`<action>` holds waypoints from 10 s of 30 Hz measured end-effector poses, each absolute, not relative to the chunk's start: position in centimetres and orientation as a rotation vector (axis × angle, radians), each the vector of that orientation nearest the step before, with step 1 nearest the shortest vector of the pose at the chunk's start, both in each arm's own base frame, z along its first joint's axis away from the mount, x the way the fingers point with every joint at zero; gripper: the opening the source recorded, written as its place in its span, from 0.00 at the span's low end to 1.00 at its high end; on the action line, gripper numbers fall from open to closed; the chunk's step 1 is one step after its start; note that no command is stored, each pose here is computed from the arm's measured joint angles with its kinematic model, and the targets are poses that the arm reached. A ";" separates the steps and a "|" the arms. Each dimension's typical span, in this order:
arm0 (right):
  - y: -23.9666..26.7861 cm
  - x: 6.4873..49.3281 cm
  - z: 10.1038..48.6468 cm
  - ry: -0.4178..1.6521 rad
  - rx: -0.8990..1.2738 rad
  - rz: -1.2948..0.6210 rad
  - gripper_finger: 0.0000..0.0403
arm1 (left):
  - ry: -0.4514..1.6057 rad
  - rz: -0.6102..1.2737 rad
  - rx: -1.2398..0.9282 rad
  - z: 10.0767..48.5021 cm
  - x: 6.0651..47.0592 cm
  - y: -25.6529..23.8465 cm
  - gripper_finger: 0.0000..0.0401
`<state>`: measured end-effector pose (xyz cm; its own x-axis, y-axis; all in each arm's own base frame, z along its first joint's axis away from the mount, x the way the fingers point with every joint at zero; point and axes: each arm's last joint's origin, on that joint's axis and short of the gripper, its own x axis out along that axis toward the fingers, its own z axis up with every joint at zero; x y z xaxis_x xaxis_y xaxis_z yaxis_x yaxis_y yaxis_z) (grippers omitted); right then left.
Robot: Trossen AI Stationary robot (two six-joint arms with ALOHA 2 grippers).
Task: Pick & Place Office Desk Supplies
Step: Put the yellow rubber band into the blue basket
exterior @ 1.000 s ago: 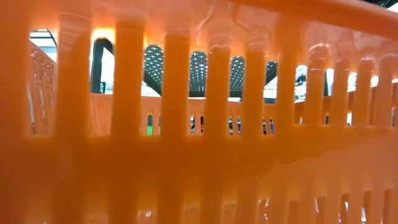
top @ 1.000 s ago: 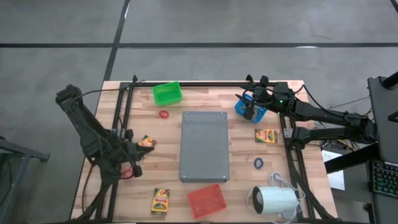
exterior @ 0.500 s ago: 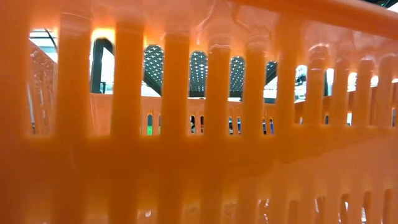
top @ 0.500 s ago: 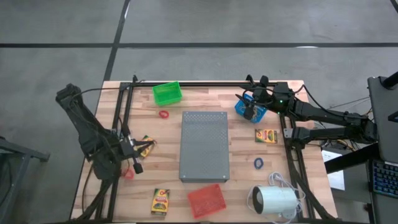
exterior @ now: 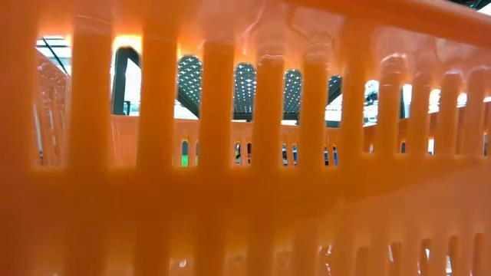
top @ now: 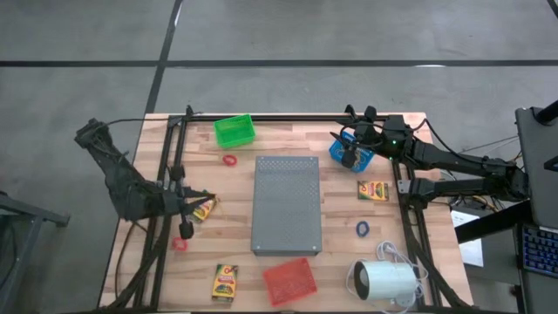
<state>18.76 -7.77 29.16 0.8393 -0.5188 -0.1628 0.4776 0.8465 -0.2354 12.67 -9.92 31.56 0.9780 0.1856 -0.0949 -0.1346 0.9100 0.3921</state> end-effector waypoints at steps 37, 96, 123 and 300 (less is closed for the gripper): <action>-7.7 18.9 29.1 0.137 0.127 -0.535 0.48 | 0.034 0.078 0.496 31.1 21.8 3.5 0.01; -7.5 25.2 29.6 -0.048 -0.253 0.080 0.48 | -0.035 0.167 0.621 30.4 32.8 7.3 0.01; -8.7 25.0 28.7 0.090 -0.239 -0.324 0.48 | -0.002 0.162 0.609 30.5 36.5 8.3 0.01; -16.1 21.1 20.8 1.518 0.425 -0.791 0.02 | 0.174 0.205 0.474 29.2 36.2 8.4 0.52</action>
<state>21.15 -16.13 20.76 -0.1221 -0.1928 -0.9736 0.6875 0.6911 -0.2231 36.20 8.40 29.18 0.9648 0.2350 -0.1178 -0.1547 0.8700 0.4682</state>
